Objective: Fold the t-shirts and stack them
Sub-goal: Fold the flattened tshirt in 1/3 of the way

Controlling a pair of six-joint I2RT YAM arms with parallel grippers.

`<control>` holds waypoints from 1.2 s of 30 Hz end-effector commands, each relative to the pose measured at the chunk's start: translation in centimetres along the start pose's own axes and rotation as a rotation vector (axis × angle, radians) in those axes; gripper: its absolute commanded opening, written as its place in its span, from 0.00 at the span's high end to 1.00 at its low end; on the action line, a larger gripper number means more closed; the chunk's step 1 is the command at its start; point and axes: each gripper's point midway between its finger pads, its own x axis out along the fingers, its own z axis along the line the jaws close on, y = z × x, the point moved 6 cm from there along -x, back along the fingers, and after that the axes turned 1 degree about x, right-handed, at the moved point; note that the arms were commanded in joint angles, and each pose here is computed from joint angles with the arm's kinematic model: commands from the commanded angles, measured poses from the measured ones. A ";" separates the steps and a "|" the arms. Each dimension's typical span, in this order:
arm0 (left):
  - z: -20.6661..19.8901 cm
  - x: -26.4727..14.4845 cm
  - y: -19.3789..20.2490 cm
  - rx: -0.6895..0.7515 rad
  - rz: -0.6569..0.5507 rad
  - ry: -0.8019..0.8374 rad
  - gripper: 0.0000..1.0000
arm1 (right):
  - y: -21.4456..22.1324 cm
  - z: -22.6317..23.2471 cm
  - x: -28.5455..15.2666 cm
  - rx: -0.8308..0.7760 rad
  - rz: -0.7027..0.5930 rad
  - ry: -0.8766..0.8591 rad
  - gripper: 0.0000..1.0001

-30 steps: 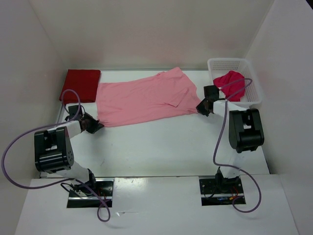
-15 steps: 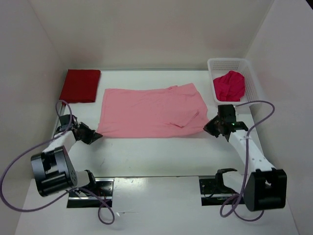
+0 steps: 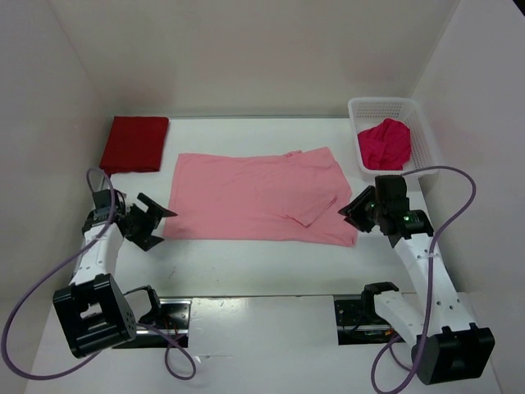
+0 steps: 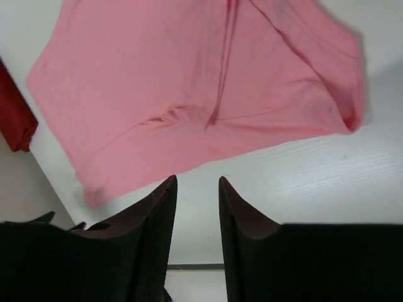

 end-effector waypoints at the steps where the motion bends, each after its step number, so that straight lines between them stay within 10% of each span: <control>1: -3.3 -2.2 -3.1 0.108 -0.135 0.044 0.00 | -0.9 1.8 -0.4 -0.097 0.019 -0.065 0.63; 4: -6.0 -1.8 -4.0 0.215 -0.164 0.144 0.02 | 0.5 2.7 3.0 -0.115 0.121 -0.086 1.00; 5: -6.9 -1.7 -3.7 0.237 -0.155 0.182 0.12 | 1.5 3.4 4.2 -0.150 0.124 -0.124 1.00; 6: -8.0 -0.9 -2.8 0.273 -0.144 0.211 0.45 | 2.3 3.4 5.7 -0.158 0.149 -0.104 1.00; 10: -8.9 1.4 0.0 0.349 -0.115 0.189 0.70 | 4.4 4.1 9.0 -0.198 0.198 -0.113 0.94; 26: -5.4 6.7 1.2 0.309 -0.030 0.084 0.68 | 5.9 1.7 14.4 -0.216 0.220 0.021 0.58; 33: -4.8 7.3 1.1 0.309 -0.026 0.050 0.68 | 6.1 1.8 15.3 -0.224 0.247 0.043 0.59; 36: -4.6 7.5 1.1 0.306 -0.019 0.042 0.68 | 5.7 2.8 15.2 -0.225 0.239 0.014 0.79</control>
